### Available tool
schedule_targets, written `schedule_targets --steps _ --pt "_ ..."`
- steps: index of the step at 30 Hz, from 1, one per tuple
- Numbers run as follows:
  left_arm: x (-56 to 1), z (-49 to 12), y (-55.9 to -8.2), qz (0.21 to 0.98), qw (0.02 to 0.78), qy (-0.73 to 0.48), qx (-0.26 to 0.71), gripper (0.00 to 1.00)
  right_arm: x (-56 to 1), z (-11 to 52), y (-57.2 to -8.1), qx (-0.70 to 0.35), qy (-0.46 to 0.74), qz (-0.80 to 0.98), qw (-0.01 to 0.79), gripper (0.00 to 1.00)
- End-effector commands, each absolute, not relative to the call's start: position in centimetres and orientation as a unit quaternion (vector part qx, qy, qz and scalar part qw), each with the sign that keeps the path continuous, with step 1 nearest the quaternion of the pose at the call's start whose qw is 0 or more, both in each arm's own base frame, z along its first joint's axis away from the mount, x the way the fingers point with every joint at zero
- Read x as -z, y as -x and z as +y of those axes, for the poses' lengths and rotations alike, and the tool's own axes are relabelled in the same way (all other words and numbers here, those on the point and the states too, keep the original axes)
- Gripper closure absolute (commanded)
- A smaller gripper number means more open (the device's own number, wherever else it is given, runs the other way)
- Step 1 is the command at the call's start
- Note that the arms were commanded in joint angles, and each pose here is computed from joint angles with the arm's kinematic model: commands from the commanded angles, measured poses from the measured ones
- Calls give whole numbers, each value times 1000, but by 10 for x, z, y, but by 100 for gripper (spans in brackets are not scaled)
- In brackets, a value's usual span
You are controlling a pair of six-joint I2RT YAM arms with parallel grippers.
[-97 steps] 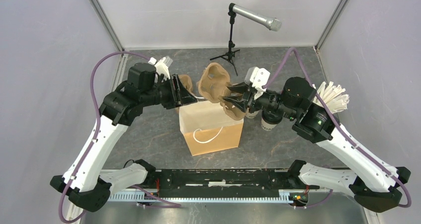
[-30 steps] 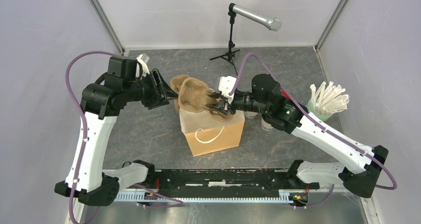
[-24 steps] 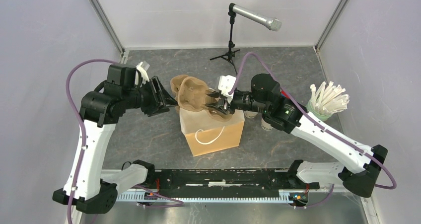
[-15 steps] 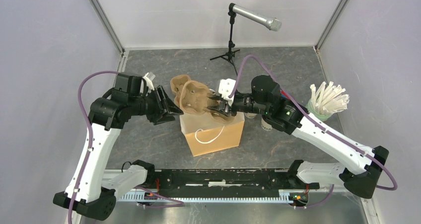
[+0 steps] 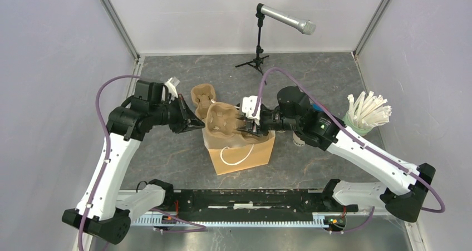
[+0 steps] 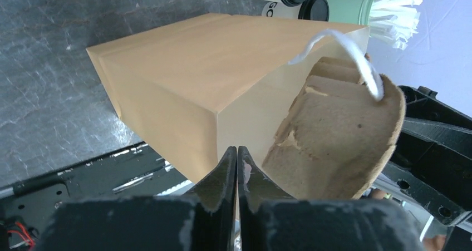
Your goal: Pack the takeout coffee
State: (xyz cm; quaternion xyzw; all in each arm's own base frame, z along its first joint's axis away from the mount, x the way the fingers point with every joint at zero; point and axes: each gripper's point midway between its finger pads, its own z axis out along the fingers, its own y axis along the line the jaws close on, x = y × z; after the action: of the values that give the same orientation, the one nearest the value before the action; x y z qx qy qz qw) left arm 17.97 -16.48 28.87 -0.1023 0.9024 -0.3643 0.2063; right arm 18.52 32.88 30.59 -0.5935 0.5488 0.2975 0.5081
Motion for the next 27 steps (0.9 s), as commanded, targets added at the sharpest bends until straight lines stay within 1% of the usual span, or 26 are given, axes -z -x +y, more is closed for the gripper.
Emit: schedule_targets --steps 1,2,10,11,13,16,19,23,27 --pt "-296 -171 -193 893 236 55 380 96 -320 328 -178 -304 601 542 502 61" --pt "-297 -172 -194 893 237 52 380 97 -321 328 -177 -305 600 544 502 61" --pt "-309 -175 -205 889 248 43 382 97 -311 326 -169 -293 611 561 476 61" --pt "-310 -174 -206 891 248 49 377 93 -307 325 -169 -287 613 564 472 61" --pt "-312 -167 -206 898 250 63 357 80 -302 324 -171 -277 619 568 467 61" --pt "-313 -153 -203 909 255 82 318 69 -297 322 -174 -265 626 574 456 60" --pt "-313 -150 -200 912 253 86 312 64 -289 320 -175 -257 631 582 443 60" --pt "-308 -159 -195 910 228 84 335 60 -281 319 -176 -251 634 590 432 60" --pt "-305 -169 -193 901 213 83 368 57 -274 318 -178 -243 638 596 423 60"
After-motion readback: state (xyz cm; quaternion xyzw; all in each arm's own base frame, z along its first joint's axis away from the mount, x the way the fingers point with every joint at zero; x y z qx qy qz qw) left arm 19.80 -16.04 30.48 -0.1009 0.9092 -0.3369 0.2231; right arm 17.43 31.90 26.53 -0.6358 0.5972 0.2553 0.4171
